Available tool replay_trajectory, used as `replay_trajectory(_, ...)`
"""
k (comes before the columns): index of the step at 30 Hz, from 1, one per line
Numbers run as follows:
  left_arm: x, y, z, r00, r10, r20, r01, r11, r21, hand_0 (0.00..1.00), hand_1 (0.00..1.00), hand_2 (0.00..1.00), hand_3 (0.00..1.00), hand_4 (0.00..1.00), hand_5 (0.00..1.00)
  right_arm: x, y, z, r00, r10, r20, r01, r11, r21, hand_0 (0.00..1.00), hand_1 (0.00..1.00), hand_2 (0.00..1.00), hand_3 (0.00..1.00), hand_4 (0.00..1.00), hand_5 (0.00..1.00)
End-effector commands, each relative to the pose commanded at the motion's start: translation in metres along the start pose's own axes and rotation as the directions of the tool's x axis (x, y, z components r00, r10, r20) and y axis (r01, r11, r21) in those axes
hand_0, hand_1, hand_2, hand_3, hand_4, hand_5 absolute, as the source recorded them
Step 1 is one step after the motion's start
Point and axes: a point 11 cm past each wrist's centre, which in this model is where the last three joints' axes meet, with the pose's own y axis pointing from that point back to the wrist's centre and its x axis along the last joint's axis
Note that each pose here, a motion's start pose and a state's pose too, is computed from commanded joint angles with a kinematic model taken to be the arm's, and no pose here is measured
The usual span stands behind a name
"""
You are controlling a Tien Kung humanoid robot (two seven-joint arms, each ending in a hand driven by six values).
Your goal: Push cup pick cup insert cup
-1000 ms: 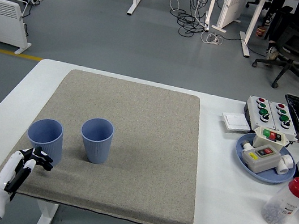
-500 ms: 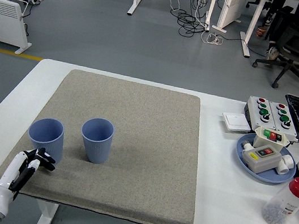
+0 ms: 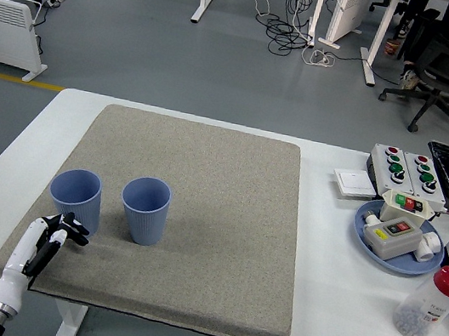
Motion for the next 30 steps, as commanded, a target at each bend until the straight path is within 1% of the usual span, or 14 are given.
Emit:
replay_trajectory(1,0.000,-0.001,-0.001,1.000,0.003,0.001,-0.003,1.000,0.002,0.510,0.426,0.418,0.403,0.528,0.998,0.000,0.000,0.000,1.000,0.000,-0.001,0.000,1.000,-0.001,0.688,0.608,0.639,0.574,0.095,0.485)
replay_trajectory(2,-0.001,-0.003,-0.001,1.000,0.007,-0.005,-0.007,1.000,0.003,0.536,0.434,0.419,0.404,0.526,0.998,0.000,0.000,0.001,1.000,0.000,-0.001,0.000,1.000,-0.002,0.688,0.608,0.639,0.574,0.095,0.485)
replay_trajectory(5,-0.004,-0.007,-0.001,1.000,0.014,-0.025,-0.014,1.000,0.002,0.536,0.434,0.419,0.404,0.526,0.998,0.000,0.000,0.002,1.000,0.001,-0.004,-0.001,1.000,-0.004,0.688,0.608,0.639,0.574,0.095,0.485)
replay_trajectory(8,-0.011,-0.013,0.000,0.999,0.012,-0.047,-0.012,1.000,0.001,0.540,0.439,0.423,0.404,0.524,0.998,0.000,0.000,0.003,1.000,0.001,-0.007,-0.001,1.000,-0.007,0.688,0.608,0.639,0.573,0.095,0.485)
replay_trajectory(15,-0.020,-0.018,-0.003,0.995,0.020,-0.096,-0.019,1.000,0.014,0.547,0.449,0.428,0.404,0.519,0.998,0.000,-0.001,0.005,1.000,0.003,-0.011,-0.003,1.000,-0.011,0.688,0.608,0.639,0.573,0.095,0.485)
replay_trajectory(19,-0.023,-0.022,-0.004,0.993,0.028,-0.113,-0.027,1.000,0.017,0.547,0.449,0.428,0.404,0.519,0.998,0.000,-0.001,0.005,1.000,0.003,-0.013,-0.003,1.000,-0.010,0.688,0.608,0.639,0.573,0.095,0.485)
replay_trajectory(20,-0.023,-0.025,-0.004,0.992,0.034,-0.118,-0.033,0.999,0.015,0.566,0.457,0.432,0.404,0.515,0.998,0.000,-0.001,0.004,1.000,0.003,-0.013,-0.003,1.000,-0.010,0.688,0.608,0.639,0.574,0.095,0.486)
replay_trajectory(23,-0.023,-0.032,-0.001,0.991,0.045,-0.127,-0.044,0.999,0.006,0.566,0.457,0.432,0.404,0.515,0.998,0.000,-0.001,0.004,1.000,0.002,-0.011,-0.002,1.000,-0.009,0.688,0.608,0.639,0.574,0.095,0.486)
replay_trajectory(25,-0.023,-0.038,0.003,0.990,0.052,-0.134,-0.053,0.999,-0.002,0.566,0.457,0.432,0.404,0.515,0.998,0.000,0.000,0.003,1.000,0.002,-0.011,-0.002,1.000,-0.006,0.688,0.608,0.639,0.574,0.095,0.486)
replay_trajectory(27,-0.023,-0.041,0.004,0.989,0.055,-0.137,-0.056,0.998,-0.005,0.570,0.458,0.433,0.404,0.507,0.998,0.000,0.000,0.002,1.000,0.002,-0.011,-0.002,1.000,-0.006,0.688,0.608,0.639,0.574,0.096,0.485)
replay_trajectory(28,-0.023,-0.045,0.006,0.988,0.058,-0.143,-0.059,0.998,-0.008,0.570,0.458,0.433,0.404,0.507,0.998,0.000,0.000,0.002,1.000,0.001,-0.010,-0.001,1.000,-0.005,0.688,0.608,0.639,0.574,0.096,0.485)
replay_trajectory(30,-0.023,-0.049,0.007,0.987,0.062,-0.151,-0.064,0.998,-0.010,0.570,0.458,0.433,0.404,0.507,0.998,0.000,0.000,0.001,1.000,0.001,-0.009,-0.001,1.000,-0.003,0.688,0.608,0.639,0.574,0.096,0.485)
